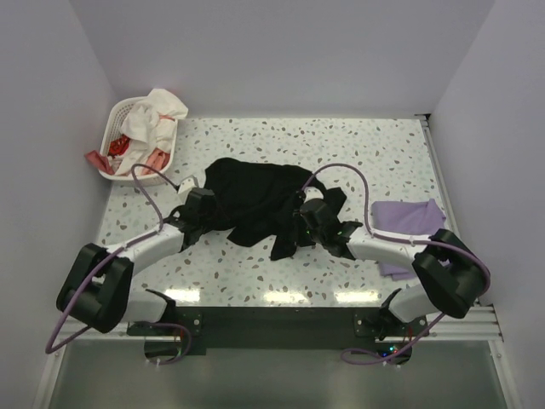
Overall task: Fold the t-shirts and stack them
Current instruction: Flatten the tshirt out
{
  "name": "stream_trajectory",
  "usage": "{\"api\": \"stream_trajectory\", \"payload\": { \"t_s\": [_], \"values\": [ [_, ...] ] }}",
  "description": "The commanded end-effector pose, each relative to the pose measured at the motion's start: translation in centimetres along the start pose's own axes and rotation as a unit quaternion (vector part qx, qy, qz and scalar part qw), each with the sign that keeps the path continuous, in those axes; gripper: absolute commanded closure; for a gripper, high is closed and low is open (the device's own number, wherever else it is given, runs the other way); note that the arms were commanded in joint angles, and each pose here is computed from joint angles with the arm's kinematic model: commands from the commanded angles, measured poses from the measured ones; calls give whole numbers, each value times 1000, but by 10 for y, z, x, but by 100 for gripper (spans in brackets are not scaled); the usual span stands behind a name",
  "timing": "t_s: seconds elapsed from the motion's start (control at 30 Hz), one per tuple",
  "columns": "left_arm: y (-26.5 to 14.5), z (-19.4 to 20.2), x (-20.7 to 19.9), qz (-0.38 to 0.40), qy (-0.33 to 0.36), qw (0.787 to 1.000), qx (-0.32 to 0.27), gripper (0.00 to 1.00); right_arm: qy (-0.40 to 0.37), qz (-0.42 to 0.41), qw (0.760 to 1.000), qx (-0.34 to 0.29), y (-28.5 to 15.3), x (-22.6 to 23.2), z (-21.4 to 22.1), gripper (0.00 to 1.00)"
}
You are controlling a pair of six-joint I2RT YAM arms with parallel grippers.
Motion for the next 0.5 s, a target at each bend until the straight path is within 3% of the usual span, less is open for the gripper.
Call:
{"api": "stream_trajectory", "payload": {
  "t_s": [0.0,0.07,0.2,0.3,0.47],
  "values": [
    [18,-19,-26,40,-18,999,-29,34,12,41,998,-46,3,-9,-29,86],
    [25,-27,-32,38,-16,999,-34,42,12,69,996,-54,-4,-17,-38,99],
    [36,-36,-33,19,-12,999,-39,76,4,100,993,-64,-25,-30,-51,100],
    [28,-54,-45,27,-16,998,-54,91,5,117,991,-69,-44,-41,-59,100],
    [-3,-84,-59,23,-1,996,-83,98,10,135,987,-84,-81,-59,-68,100]
  ]
}}
Point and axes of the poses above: each gripper's point midway between its finger pads, its own y axis out along the fingers, its own x axis along the line the jaws close on, z = x × y, the point moved 1 cm from there along -y, back along the fingers, and after that the axes turned 15 degrees about -y, right-handed, at the moved point
